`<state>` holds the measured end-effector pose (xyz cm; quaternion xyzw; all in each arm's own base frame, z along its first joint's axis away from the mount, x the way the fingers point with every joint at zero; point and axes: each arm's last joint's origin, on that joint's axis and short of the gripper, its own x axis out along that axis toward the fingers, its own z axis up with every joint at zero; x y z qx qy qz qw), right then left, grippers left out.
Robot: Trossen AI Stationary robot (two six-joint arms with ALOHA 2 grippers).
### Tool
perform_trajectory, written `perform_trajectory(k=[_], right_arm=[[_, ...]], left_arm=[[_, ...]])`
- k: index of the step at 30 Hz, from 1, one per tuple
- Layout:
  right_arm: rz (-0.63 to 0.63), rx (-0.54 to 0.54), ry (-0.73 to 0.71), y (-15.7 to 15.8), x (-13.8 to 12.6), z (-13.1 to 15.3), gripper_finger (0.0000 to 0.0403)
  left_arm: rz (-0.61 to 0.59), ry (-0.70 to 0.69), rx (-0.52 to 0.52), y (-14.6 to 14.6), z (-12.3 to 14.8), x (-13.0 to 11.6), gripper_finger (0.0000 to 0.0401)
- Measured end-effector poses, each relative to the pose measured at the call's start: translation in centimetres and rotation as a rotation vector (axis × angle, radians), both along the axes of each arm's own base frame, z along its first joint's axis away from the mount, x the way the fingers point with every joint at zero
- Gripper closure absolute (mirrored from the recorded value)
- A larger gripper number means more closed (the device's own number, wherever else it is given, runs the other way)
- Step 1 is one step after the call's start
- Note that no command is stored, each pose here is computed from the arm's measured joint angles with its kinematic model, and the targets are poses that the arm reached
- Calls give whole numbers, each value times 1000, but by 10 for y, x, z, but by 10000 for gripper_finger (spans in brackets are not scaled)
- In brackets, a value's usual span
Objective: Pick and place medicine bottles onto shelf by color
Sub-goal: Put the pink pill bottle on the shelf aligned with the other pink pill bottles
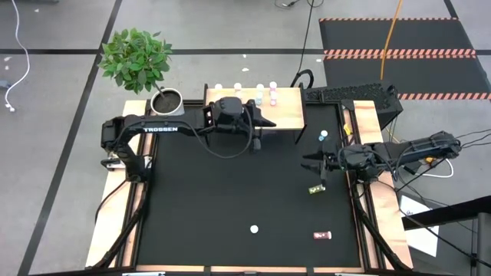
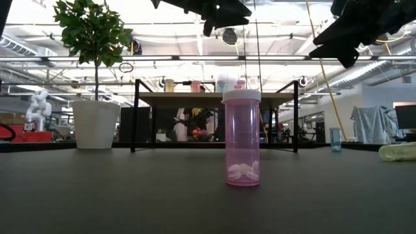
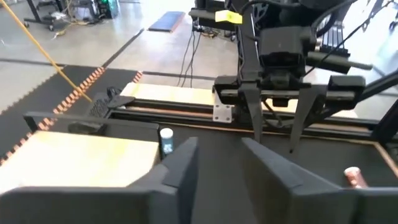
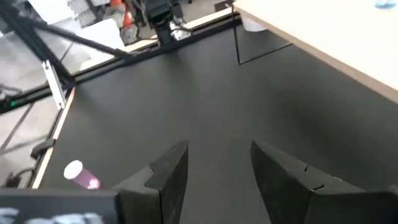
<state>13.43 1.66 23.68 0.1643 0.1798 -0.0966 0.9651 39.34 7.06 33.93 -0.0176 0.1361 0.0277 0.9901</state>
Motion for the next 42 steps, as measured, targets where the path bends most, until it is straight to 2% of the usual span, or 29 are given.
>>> perform_trajectory(k=[4,8,13,19,24,29,33,36,40,42], right_arm=[[8,-11,43,-1,-1,-4,234],[-34,12,161,-5,-7,-6,234],[-58,2,291,-8,-14,6,234],[-86,40,338,-8,-17,12,234],[-97,48,367,-8,-15,9,234],[-41,70,315,-5,-4,12,234],[7,52,441,-2,0,1,234],[17,33,553,-2,-3,-8,234],[-21,20,648,-4,-11,-13,234],[-62,4,660,-6,-15,-13,234]], left_arm=[[1,20,-61,-7,-2,1,332],[-20,77,-105,-21,-12,1,365],[-31,133,-166,-42,-52,-2,382],[-29,8,-298,-57,-91,-10,384],[-11,-6,-358,-62,-96,-12,353],[-9,34,-358,-70,-100,-13,268],[1,164,-349,-84,-113,-17,211],[17,213,-297,-98,-123,-17,199],[35,148,-258,-110,-120,-14,209],[56,166,-256,-113,-123,-15,216]])
